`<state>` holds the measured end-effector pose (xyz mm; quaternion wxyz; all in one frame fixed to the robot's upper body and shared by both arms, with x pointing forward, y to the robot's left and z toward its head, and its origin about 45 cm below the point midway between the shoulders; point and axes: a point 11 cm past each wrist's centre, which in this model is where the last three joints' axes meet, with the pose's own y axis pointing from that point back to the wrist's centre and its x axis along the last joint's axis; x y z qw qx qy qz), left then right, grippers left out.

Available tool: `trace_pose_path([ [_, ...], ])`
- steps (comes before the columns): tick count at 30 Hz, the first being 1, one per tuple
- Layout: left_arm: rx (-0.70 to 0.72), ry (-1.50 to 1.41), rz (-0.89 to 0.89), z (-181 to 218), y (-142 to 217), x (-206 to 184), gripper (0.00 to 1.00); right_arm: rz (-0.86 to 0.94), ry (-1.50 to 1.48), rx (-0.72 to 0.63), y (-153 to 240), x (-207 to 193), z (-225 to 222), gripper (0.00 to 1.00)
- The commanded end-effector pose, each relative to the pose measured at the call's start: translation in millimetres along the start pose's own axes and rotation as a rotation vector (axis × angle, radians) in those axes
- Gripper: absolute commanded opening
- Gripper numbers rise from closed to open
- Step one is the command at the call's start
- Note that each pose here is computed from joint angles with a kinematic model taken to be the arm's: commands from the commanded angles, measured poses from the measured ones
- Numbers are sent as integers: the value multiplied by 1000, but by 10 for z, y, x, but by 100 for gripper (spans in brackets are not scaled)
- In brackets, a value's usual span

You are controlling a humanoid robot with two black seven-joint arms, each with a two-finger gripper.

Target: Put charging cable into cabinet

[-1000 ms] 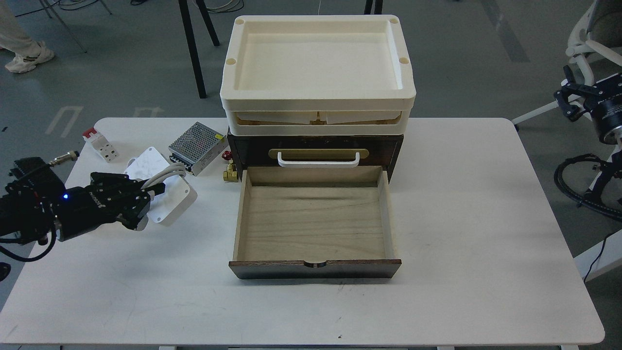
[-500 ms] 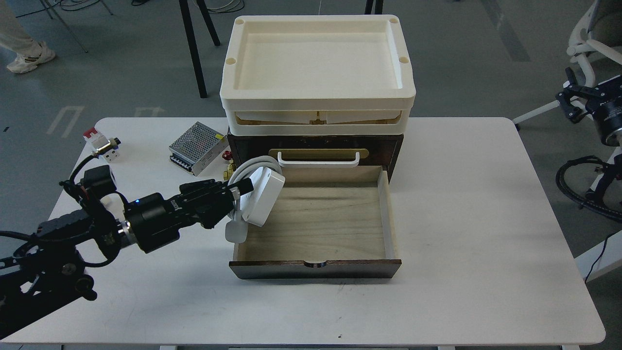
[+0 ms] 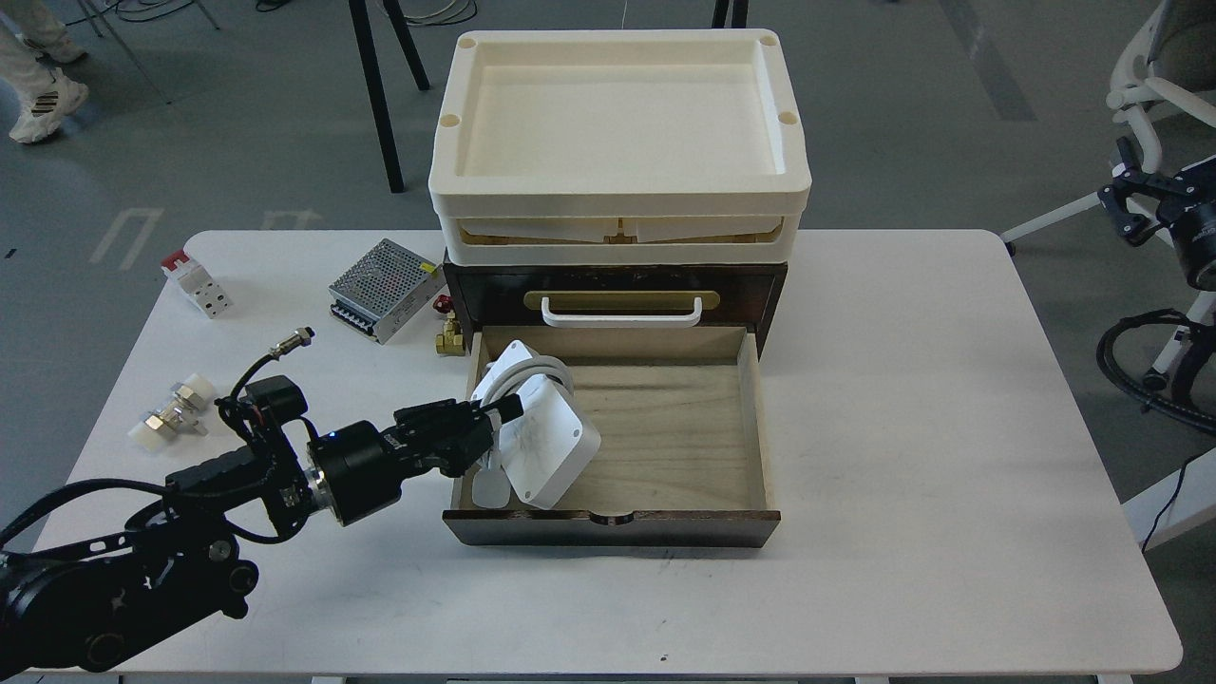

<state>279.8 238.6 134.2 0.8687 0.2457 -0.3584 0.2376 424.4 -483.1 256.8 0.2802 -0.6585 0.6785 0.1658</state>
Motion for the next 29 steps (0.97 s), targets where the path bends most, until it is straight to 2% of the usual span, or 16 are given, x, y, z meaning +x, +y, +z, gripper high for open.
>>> trace_pose_path([
  [1,-38,24,23,119,-97,26,78,4,0,-2,14,17,8,100],
  [5,-58,72,87,193,-131,217,93,4,-3,0,17,18,8,100],
  [7,-67,127,151,225,-135,387,96,4,-3,0,17,18,8,100],
  [12,-70,300,422,158,2,1116,97,3,-13,12,5,4,-14,100],
  [14,-73,411,521,70,192,1436,97,-2,-18,19,-8,-15,-35,100],
  [16,-103,549,538,9,387,1655,97,-11,-17,21,-38,-52,-51,100],
  [18,-177,710,532,-14,577,1858,97,-17,-22,29,-61,-80,-76,100],
  [21,-371,900,524,19,819,2187,97,-45,-35,39,-134,-200,-94,100],
  [24,-446,946,695,-124,1136,2546,97,-78,-61,21,-158,-329,7,100],
  [26,-465,977,782,-250,1259,2662,98,-113,-84,3,-161,-455,85,100],
  [29,-491,1044,835,-391,1153,2619,98,-160,-105,-18,-147,-607,138,100],
])
